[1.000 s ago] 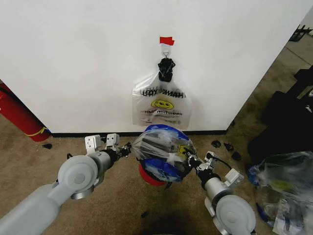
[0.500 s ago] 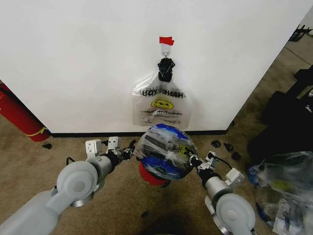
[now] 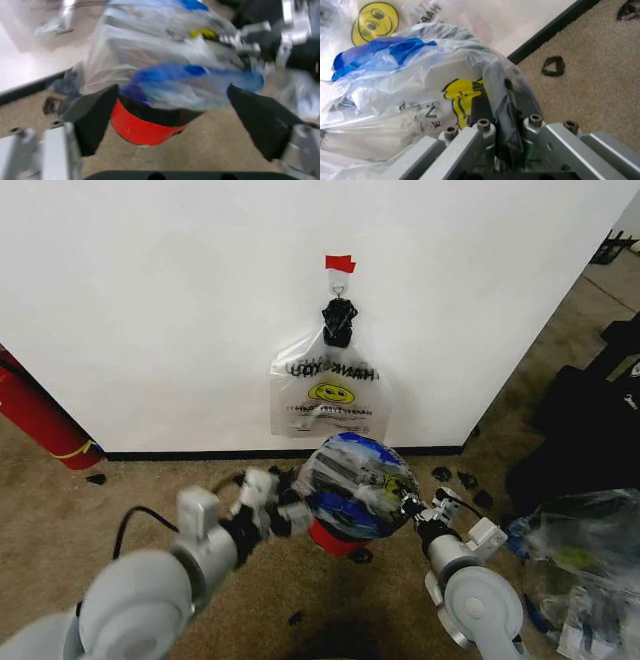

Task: Pick up the garbage bag from the wall and place it over the trash bin.

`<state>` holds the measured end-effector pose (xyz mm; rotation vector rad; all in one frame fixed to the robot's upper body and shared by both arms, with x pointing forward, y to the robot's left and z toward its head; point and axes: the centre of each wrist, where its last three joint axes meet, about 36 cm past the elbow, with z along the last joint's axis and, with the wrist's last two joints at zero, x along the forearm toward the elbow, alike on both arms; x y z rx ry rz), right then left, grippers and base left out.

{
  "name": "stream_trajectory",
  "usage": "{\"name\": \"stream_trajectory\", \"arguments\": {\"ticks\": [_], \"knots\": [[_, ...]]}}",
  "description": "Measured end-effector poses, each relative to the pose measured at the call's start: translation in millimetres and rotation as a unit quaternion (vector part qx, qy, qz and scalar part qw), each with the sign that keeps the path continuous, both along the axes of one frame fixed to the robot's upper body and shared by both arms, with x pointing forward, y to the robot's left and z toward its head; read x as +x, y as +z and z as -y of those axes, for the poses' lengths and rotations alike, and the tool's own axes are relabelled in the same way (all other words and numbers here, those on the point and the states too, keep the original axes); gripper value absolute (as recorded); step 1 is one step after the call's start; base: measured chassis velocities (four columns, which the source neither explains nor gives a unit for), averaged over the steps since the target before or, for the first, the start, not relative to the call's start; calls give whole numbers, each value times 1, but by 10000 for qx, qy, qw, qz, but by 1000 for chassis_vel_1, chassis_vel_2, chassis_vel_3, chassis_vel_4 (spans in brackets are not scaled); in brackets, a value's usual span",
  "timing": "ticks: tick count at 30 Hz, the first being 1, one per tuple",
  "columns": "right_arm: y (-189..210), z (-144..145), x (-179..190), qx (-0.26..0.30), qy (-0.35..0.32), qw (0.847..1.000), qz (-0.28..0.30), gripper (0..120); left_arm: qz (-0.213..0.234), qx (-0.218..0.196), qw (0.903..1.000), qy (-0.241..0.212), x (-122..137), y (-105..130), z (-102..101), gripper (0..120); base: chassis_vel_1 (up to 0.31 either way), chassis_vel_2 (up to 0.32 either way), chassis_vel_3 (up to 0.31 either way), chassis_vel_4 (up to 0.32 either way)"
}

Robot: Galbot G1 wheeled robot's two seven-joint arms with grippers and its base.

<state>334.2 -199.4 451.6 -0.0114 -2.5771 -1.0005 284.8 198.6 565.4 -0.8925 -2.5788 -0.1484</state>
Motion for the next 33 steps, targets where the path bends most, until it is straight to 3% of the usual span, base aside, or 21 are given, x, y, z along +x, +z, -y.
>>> {"name": "stream_trajectory", "arguments": {"ticks": [3, 4, 6, 8, 21, 33], "knots": [[0, -1, 0, -26, -9, 10000, 6, 1, 744, 606, 9948, -349, -5, -9, 5, 99, 0, 0, 0, 0], [0, -1, 0, -26, -9, 10000, 6, 1, 744, 606, 9948, -349, -5, -9, 5, 99, 0, 0, 0, 0], [0, -2, 0, -38, -22, 10000, 12, 1, 1280, 920, 9862, -514, -2, -16, 4, 100, 0, 0, 0, 0], [-1, -3, 0, -32, -23, 10000, 10, 1, 1485, 929, 9827, -604, -1, -16, 5, 100, 0, 0, 0, 0], [2, -13, 1, 127, 179, 9998, 34, 1, 1633, 531, 9821, -770, 6, -27, 11, 97, 0, 0, 0, 0], [6, -13, 2, 170, 178, 9997, 62, 1, 1569, 604, 9830, -738, 7, -33, 9, 94, 0, 0, 0, 0]]}}
